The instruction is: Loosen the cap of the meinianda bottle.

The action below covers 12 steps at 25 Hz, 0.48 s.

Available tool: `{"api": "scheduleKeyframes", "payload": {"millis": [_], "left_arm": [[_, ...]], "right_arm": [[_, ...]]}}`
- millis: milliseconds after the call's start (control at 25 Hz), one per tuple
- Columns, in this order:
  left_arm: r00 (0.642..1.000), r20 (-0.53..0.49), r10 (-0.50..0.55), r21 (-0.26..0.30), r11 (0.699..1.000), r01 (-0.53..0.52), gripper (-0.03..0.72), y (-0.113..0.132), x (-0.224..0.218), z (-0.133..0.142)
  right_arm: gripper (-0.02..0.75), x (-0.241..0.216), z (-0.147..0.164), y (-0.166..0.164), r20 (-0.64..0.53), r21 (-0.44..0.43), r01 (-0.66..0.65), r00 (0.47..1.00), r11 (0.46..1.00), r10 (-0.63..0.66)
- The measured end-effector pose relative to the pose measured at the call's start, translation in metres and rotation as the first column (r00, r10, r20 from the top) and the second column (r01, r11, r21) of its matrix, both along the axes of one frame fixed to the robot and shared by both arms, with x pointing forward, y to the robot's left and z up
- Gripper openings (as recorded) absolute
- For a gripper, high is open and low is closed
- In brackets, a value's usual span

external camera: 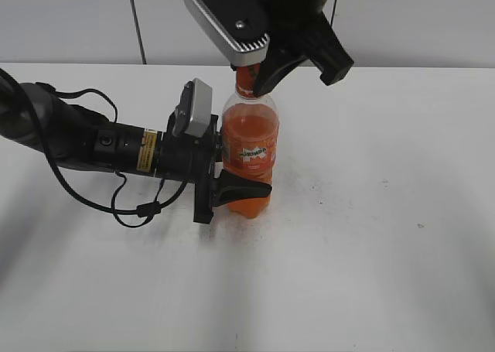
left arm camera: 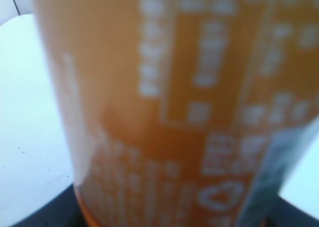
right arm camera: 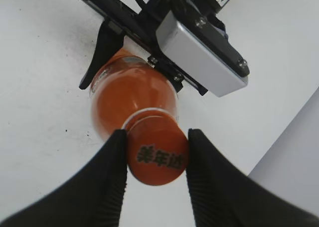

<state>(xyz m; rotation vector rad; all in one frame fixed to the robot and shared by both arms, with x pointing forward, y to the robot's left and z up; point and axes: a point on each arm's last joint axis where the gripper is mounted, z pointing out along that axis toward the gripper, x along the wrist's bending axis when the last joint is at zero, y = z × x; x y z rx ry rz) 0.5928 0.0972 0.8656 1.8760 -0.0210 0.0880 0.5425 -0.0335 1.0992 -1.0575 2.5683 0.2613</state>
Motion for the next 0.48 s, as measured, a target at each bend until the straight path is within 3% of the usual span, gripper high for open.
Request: {"api": "scheduleKeyframes", "payload": {"millis": [240, 480], "left_arm": [[1.0, 0.0, 0.0, -0.001, 1.0, 0.0, 0.384, 0.0, 0.0, 0.0001], [1.0, 0.003, -0.004, 0.0, 1.0, 0.004, 0.384, 0.0, -0.0003, 0.0]], "right_arm": [[0.274, -0.0003, 0.0001, 0.0003, 0.047, -0.044, -0.162, 0.985, 0.986, 0.164], [0.274, -0.0011, 0.0005, 0.0007, 0.087, -0.096, -0.333, 0.936, 0.938, 0.342]]}}
